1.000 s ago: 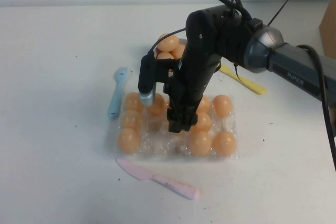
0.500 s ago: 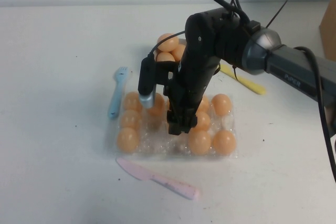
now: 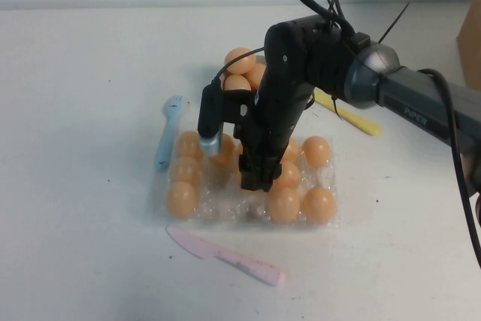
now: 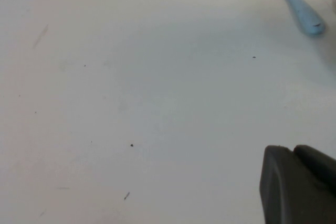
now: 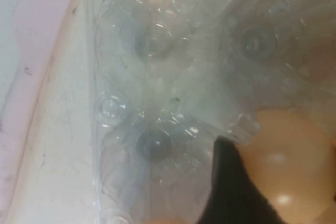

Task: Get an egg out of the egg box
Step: Pick up the egg from the plastic box, then place the egg in the bowl

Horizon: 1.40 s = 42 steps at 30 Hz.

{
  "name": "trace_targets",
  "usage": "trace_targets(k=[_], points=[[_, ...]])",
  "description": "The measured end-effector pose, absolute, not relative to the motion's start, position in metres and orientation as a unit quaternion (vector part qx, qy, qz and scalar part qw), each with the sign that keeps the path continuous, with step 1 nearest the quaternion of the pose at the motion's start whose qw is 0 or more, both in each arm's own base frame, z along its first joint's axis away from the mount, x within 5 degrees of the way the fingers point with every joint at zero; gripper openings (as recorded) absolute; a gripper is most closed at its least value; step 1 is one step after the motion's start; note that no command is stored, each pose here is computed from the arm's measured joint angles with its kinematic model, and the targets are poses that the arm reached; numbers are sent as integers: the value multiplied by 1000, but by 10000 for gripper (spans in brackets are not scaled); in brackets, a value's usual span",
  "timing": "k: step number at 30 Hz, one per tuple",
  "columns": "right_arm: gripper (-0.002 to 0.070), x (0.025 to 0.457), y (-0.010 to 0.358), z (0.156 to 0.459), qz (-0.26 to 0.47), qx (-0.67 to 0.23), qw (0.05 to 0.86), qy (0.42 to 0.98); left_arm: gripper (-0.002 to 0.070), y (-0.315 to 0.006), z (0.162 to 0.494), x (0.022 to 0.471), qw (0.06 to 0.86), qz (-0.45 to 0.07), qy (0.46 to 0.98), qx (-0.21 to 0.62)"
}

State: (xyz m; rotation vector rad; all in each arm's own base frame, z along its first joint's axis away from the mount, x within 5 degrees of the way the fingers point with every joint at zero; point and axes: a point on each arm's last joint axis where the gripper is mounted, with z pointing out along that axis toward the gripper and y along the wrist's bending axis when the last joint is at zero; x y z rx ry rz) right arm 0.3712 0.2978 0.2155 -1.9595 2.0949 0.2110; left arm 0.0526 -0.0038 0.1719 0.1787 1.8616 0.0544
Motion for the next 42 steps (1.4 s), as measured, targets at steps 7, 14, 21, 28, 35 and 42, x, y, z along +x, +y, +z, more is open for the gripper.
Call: trace_targets(k=[7, 14, 21, 28, 35, 42], points=[[333, 371, 298, 216, 73, -675, 132, 722, -3, -4, 172, 53, 593, 23, 801, 77], [332, 365, 292, 235, 70, -679, 130, 719, -3, -4, 172, 53, 593, 23, 801, 77], [331, 360, 288, 256, 63, -675, 143, 721, -3, -4, 172, 53, 593, 23, 801, 77], [331, 368, 281, 281, 16, -645, 174, 744, -3, -4, 172, 53, 593, 23, 801, 77], [330, 407, 266, 315, 8, -518, 339, 786, -3, -4, 172, 53, 593, 23, 801, 77], [329, 452, 254, 299, 26, -403, 441, 802, -3, -4, 172, 53, 593, 23, 801, 77]])
